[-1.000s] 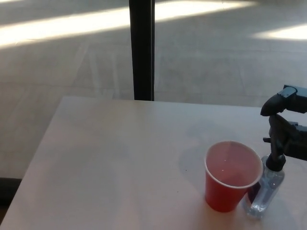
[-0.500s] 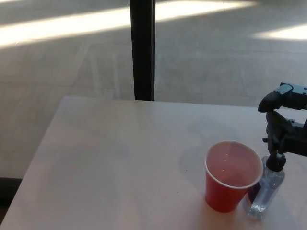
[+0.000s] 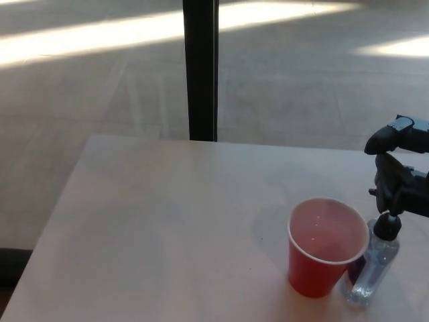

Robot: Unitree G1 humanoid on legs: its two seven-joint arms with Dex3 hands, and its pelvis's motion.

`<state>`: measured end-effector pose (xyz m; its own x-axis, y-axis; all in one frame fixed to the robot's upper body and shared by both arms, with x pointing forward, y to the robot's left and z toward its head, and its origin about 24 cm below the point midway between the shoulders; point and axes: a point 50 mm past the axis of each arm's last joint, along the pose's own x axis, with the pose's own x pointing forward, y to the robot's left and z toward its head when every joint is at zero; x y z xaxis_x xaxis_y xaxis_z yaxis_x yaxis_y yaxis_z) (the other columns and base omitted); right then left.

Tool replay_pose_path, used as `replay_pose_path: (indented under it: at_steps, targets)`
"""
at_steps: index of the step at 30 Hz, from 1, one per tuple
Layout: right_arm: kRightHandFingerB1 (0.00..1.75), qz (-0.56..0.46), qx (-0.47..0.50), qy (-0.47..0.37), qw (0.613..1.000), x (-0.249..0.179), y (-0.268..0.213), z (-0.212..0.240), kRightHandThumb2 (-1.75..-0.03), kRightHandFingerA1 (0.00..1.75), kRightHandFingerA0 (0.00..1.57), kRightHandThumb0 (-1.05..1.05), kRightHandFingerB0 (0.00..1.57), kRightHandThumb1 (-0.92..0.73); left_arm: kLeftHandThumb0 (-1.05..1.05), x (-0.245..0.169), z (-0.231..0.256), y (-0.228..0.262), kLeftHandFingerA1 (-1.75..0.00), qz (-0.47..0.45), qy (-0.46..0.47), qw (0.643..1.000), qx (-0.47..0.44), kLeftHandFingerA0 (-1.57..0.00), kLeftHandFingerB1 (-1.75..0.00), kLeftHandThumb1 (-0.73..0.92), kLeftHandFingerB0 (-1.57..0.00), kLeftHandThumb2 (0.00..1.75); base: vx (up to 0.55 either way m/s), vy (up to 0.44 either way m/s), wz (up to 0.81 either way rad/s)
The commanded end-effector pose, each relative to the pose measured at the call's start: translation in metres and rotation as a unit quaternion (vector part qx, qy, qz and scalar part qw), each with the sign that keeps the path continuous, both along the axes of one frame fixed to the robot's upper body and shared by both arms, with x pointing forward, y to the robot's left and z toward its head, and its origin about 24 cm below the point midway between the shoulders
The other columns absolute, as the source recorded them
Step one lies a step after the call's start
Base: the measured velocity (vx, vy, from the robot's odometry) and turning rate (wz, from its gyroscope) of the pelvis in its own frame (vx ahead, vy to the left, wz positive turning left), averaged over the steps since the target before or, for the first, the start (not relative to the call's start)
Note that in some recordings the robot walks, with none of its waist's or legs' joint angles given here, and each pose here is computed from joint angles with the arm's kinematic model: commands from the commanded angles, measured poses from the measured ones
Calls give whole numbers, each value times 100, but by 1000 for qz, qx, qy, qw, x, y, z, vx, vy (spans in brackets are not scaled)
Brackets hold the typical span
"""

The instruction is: The robot uses its right hand fist to press the hand soap kept in the middle of the table to get liquid hand soap out

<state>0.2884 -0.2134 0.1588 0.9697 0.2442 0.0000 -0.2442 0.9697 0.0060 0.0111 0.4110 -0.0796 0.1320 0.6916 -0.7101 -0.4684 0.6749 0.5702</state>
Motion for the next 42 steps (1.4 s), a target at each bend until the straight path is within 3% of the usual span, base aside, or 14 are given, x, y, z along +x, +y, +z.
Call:
replay_pose_path:
  at_steps: [1,9,20,23,28,42]
  targets:
    - [125,-19,-6,46,999,-3,-7,-25,-99,175,97,-19,74,-69,10,2,4,4,-105,-4,-3,1000,19,-90,-90,40,-73,99,0,0,0]
    - [125,-9,-9,51,999,-8,-4,-33,-101,175,96,-16,75,-71,12,4,5,4,-106,3,-19,1000,18,-90,-89,37,-70,99,0,0,0]
    - [141,18,-29,70,997,-18,6,-46,-109,175,95,-14,72,-67,12,6,6,4,-106,-1,-18,1000,19,-92,-91,37,-75,99,0,0,0]
    - [143,23,-29,72,997,-20,8,-48,-112,175,95,-14,71,-65,13,6,6,4,-101,-3,-19,1000,18,-85,-86,41,-65,102,0,0,0]
    - [144,22,-39,70,996,-20,8,-51,-117,175,96,-14,73,-61,13,7,6,5,-105,-2,-14,1000,19,-91,-90,38,-73,99,0,0,0]
    - [143,-3,-44,75,996,-21,1,-58,-110,175,95,-17,73,-66,12,7,5,4,-104,-3,-14,1000,18,-89,-89,38,-72,102,0,0,0]
